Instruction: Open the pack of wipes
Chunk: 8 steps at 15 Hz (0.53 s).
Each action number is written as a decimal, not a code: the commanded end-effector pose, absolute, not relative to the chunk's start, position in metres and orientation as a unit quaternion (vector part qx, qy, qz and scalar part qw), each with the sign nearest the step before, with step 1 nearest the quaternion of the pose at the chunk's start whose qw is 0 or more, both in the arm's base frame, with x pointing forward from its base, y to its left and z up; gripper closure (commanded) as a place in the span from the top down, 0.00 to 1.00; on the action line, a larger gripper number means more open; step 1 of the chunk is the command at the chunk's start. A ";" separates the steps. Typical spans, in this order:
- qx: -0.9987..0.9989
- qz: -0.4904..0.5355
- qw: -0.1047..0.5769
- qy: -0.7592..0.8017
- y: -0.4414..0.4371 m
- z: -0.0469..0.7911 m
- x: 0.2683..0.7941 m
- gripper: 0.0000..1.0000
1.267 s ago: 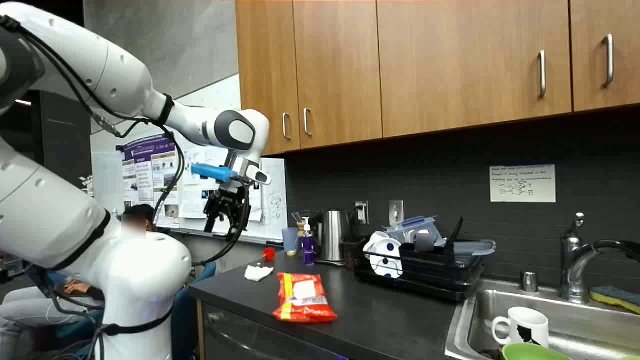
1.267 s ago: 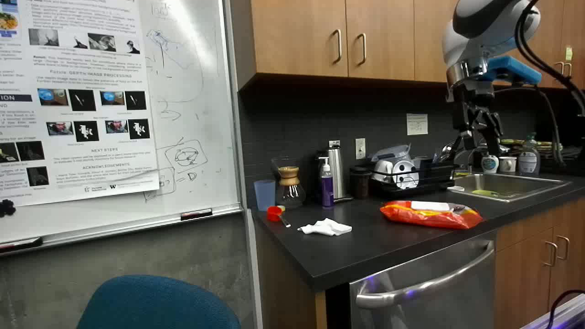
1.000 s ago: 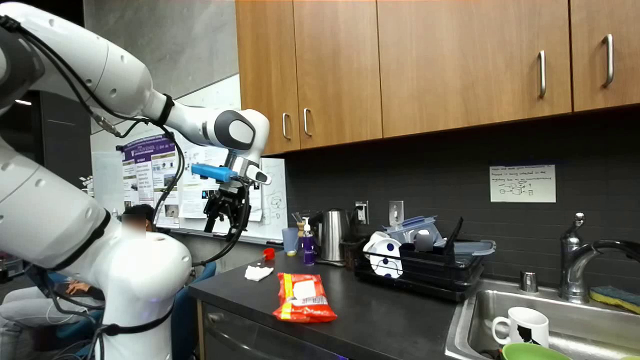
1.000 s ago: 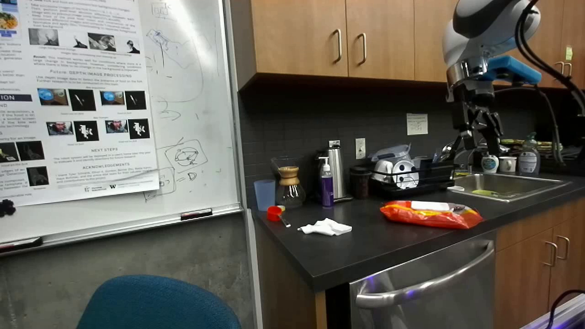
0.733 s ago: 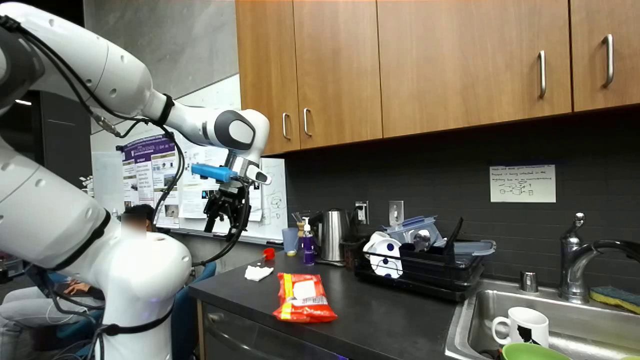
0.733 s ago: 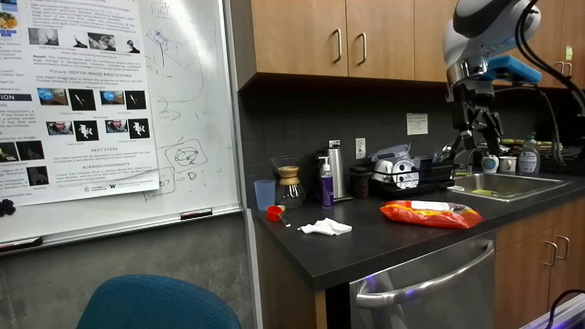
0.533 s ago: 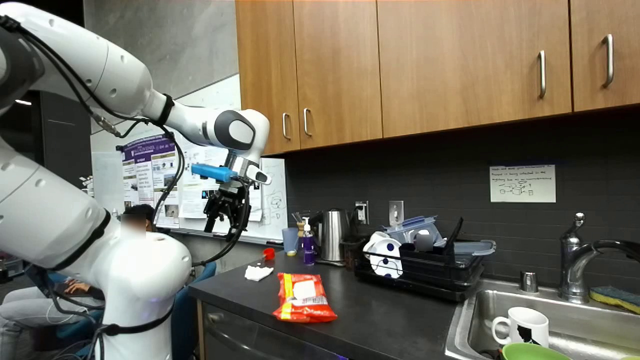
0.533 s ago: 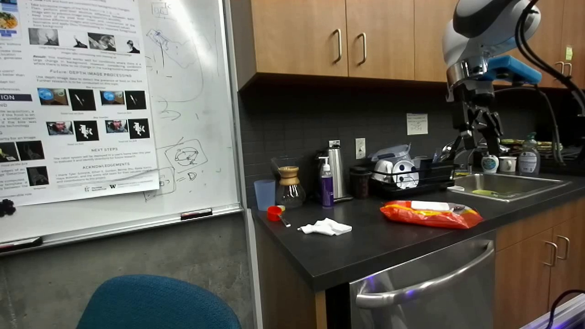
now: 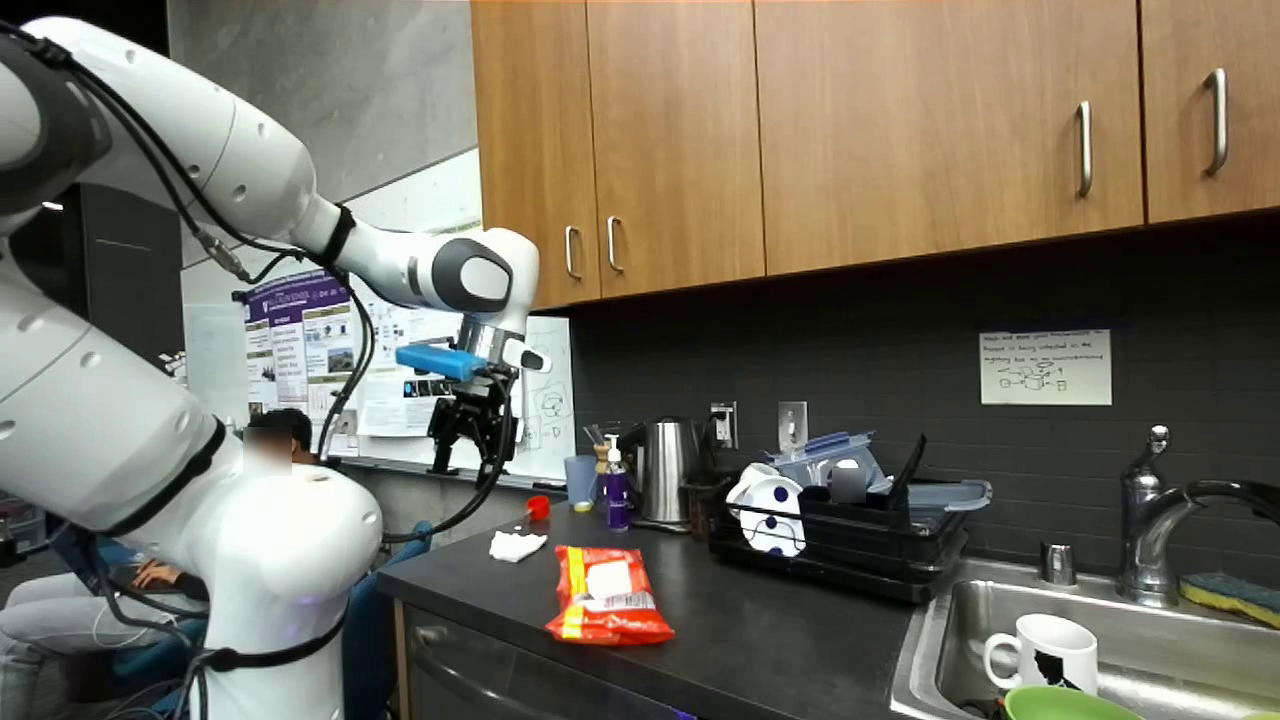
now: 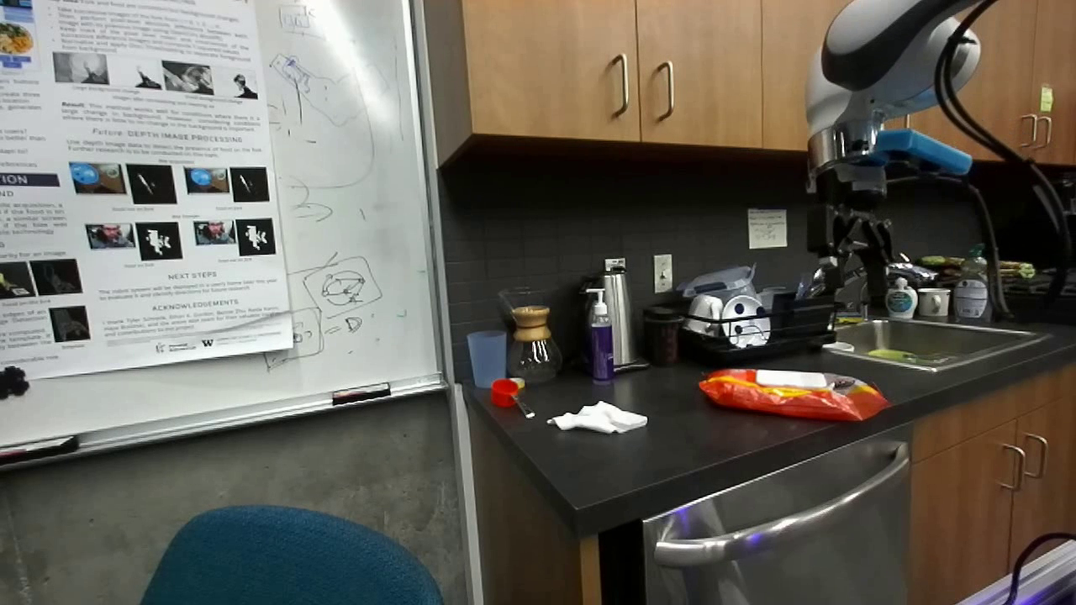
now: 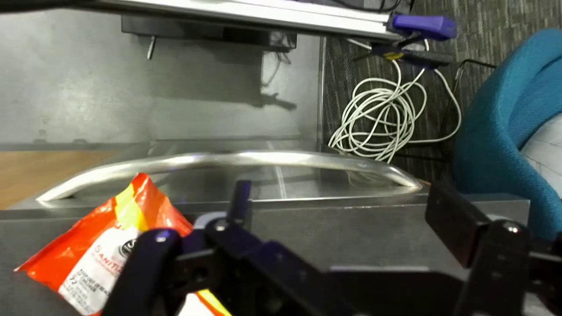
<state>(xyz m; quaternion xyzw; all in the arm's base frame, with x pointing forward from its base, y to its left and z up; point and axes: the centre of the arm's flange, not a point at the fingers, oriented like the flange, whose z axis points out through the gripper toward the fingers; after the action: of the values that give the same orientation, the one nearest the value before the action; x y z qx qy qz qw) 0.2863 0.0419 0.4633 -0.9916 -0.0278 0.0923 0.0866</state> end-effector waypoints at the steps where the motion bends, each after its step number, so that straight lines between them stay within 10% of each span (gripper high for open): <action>1: -0.995 0.058 0.073 -0.025 0.047 0.442 0.322 1.00; 8: -0.993 -0.060 -0.075 -0.070 0.040 0.418 0.373 1.00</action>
<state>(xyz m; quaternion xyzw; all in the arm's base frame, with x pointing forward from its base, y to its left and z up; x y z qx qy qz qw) 0.3514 0.0433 0.4289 -0.9980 -0.0560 -0.0253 -0.0124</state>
